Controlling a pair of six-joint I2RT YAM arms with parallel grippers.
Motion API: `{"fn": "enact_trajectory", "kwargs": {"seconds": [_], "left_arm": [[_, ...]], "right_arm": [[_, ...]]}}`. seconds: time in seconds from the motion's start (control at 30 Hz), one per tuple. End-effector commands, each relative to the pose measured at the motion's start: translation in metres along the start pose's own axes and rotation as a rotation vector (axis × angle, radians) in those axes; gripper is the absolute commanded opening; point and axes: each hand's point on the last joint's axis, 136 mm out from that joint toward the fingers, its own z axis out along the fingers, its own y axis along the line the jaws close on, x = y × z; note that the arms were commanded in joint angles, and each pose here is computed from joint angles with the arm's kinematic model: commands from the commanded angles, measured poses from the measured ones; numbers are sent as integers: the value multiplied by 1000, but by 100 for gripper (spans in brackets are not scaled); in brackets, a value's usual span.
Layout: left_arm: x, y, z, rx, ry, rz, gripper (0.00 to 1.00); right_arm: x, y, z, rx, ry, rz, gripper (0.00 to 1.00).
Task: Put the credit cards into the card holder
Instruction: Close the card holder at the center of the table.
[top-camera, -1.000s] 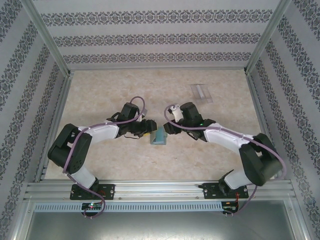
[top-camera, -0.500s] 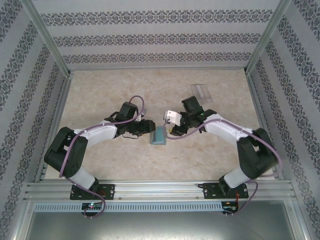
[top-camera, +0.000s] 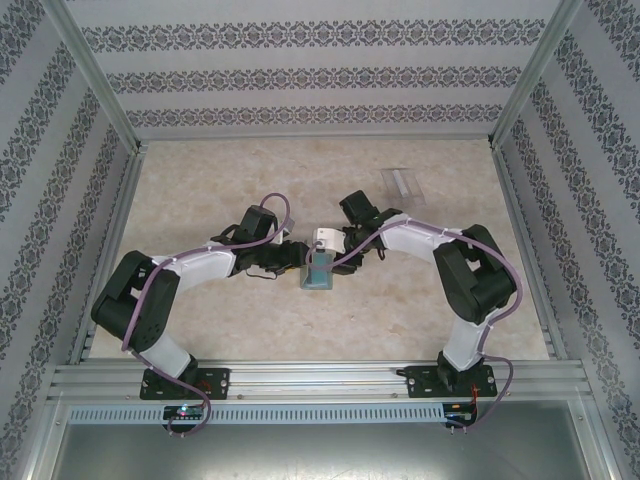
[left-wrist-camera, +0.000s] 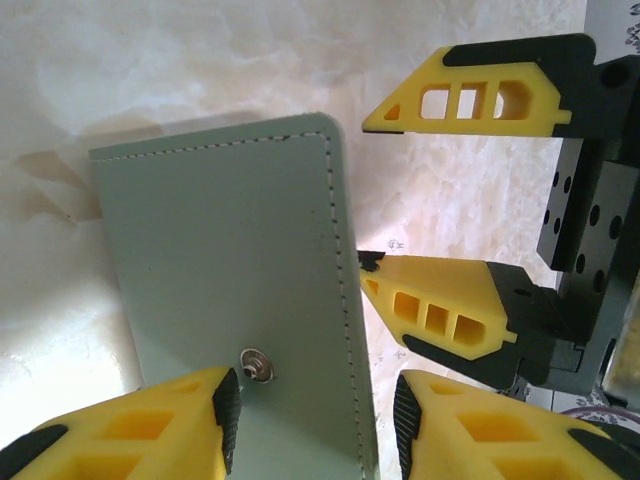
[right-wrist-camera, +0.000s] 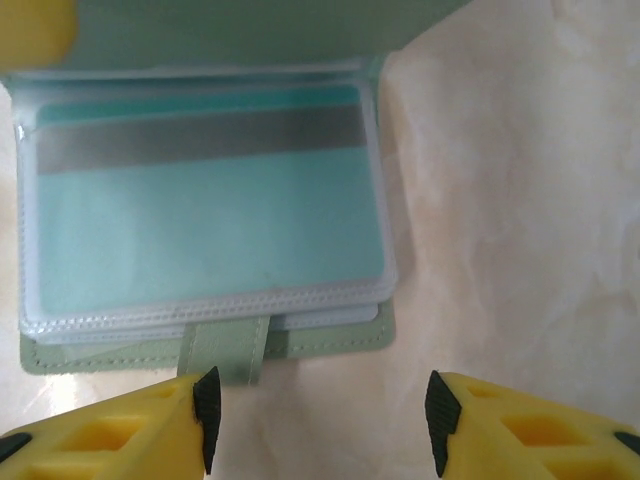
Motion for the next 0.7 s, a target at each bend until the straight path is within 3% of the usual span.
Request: {"fn": "enact_trajectory", "kwargs": {"seconds": [0.0,0.3,0.67], "left_arm": [[-4,1,1,18,-13,-7,47],[-8,9,-7,-10,-45,-20,46],[-6,10,-12,-15,-57,-32,46]], "right_arm": [[6,19,11,-75,81,-54,59],[14,34,18,-143,145,-56,56],[11,48,14,-204,155,-68,61]]}}
